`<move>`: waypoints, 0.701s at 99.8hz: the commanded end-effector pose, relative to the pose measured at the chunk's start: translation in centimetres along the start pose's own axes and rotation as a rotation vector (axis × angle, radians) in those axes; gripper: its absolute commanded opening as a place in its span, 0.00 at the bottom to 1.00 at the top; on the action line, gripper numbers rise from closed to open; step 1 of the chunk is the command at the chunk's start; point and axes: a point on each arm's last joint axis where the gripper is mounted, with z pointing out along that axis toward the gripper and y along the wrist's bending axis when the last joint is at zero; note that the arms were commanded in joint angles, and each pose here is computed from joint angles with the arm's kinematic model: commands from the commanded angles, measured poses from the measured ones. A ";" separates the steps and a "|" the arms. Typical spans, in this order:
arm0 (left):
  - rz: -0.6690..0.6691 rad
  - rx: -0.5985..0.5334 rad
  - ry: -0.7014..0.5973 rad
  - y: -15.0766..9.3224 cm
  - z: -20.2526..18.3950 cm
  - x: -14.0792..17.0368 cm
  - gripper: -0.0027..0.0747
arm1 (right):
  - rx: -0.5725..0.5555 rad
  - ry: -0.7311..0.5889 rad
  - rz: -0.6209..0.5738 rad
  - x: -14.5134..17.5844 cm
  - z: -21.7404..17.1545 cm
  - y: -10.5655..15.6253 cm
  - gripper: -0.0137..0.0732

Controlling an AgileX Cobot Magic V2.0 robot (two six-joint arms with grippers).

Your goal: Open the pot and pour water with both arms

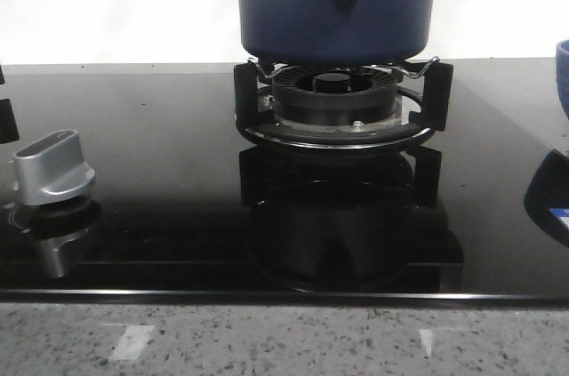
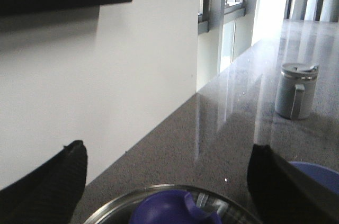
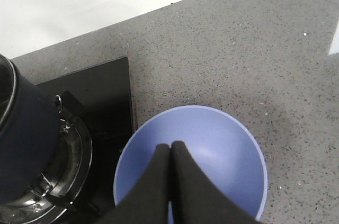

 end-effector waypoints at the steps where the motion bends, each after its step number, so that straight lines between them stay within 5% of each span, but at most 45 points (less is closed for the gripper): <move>1: -0.010 -0.007 -0.115 -1.2 -2.7 -4.8 0.70 | -0.023 -0.104 -0.050 -1.3 -0.9 0.4 0.08; 29: -0.047 -0.236 -0.109 -3.6 -12.4 -5.4 0.32 | -0.081 -0.152 -0.235 2.0 -1.7 0.5 0.08; 48: -0.067 -0.545 -0.019 -6.6 -18.2 -0.6 0.17 | -0.126 -0.304 -0.240 6.5 -2.9 -0.7 0.08; 70: -0.100 -0.595 0.036 -10.5 -21.5 4.7 0.03 | -0.155 -0.543 -0.236 10.7 -5.2 -2.1 0.08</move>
